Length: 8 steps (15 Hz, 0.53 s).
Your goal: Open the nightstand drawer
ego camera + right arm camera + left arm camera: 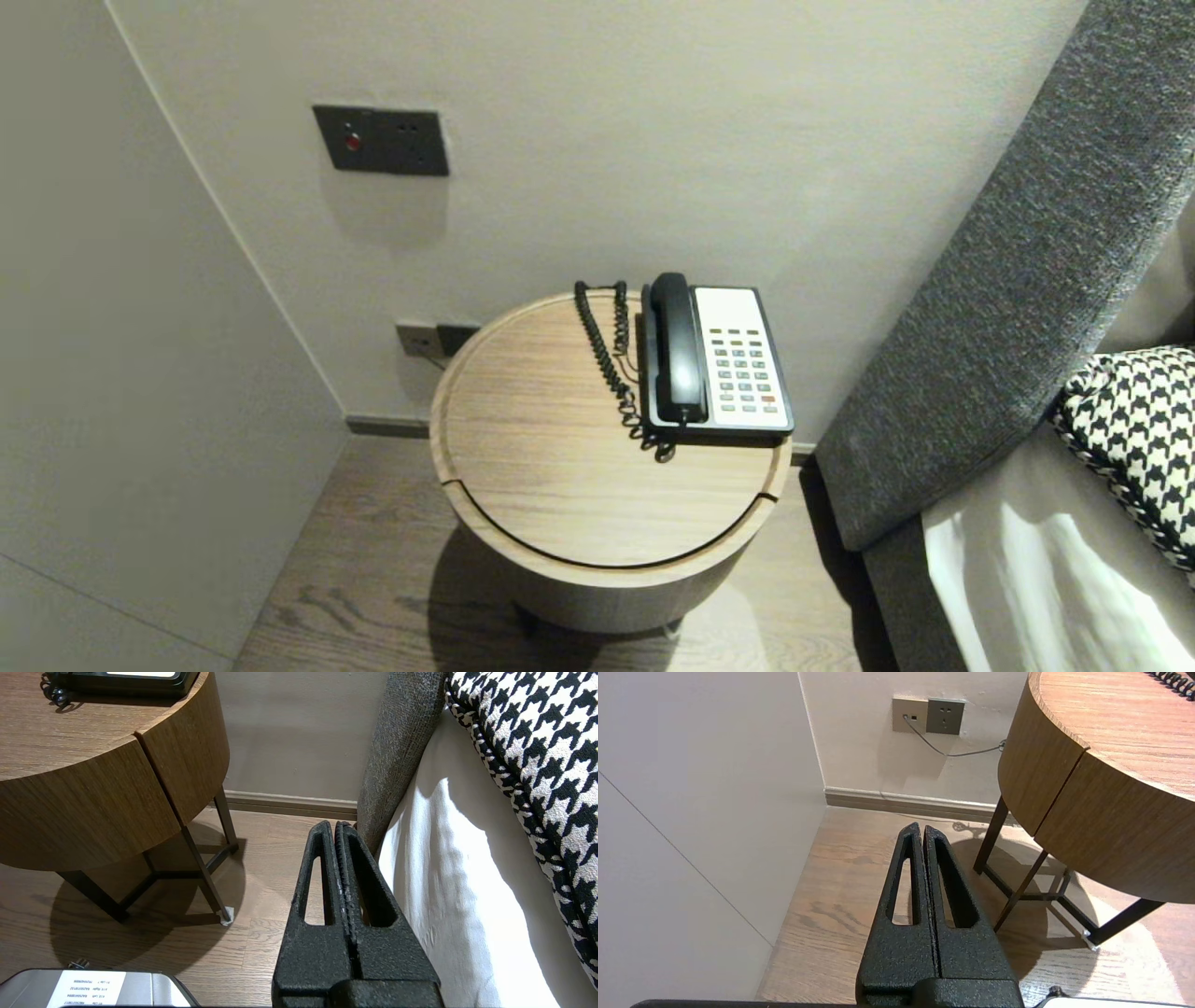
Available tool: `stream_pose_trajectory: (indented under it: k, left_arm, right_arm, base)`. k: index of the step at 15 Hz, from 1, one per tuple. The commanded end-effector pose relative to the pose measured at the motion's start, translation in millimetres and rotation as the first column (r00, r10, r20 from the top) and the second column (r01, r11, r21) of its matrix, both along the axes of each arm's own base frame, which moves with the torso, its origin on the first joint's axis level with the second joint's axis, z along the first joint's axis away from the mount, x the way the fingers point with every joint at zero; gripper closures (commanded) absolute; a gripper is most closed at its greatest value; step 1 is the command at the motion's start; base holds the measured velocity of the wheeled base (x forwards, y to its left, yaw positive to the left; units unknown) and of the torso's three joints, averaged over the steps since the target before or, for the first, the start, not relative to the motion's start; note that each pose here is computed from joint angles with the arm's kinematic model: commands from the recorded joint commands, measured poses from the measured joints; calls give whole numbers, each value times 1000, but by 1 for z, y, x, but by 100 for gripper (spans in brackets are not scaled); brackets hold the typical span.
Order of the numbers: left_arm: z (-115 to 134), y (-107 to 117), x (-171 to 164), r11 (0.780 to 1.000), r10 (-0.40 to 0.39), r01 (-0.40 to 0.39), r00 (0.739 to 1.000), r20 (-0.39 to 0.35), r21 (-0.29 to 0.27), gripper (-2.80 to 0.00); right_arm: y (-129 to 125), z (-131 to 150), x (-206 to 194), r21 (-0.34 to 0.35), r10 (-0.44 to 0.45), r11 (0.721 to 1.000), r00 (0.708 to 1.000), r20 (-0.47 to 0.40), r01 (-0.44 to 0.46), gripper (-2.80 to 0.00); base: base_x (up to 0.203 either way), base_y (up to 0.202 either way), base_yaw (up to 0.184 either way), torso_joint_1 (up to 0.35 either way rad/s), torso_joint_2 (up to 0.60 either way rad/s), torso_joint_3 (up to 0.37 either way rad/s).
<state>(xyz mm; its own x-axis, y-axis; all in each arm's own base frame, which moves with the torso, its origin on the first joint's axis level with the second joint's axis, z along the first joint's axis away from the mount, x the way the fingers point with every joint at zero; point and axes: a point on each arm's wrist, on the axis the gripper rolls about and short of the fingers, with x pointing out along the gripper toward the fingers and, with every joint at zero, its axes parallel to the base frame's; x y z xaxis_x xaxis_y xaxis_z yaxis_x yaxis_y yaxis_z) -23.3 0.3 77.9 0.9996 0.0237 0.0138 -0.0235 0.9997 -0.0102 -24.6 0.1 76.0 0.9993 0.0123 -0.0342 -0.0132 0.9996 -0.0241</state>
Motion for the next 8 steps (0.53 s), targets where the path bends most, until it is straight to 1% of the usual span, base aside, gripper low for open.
stream_pose_trajectory:
  k: [1,8]
  left_arm:
    - [0,0,0,1000,1,-1,1000,2,-1,0]
    - [0,0,0,1000,1,-1,1000,2,-1,0]
  right_arm:
    - [0,0,0,0,1,1000,1000,-3,-1,0]
    - [0,0,0,0,1,1000,1000,-3,-1,0]
  base:
    - [0,0,0,0,0,0]
    - [0,0,0,0,0,0]
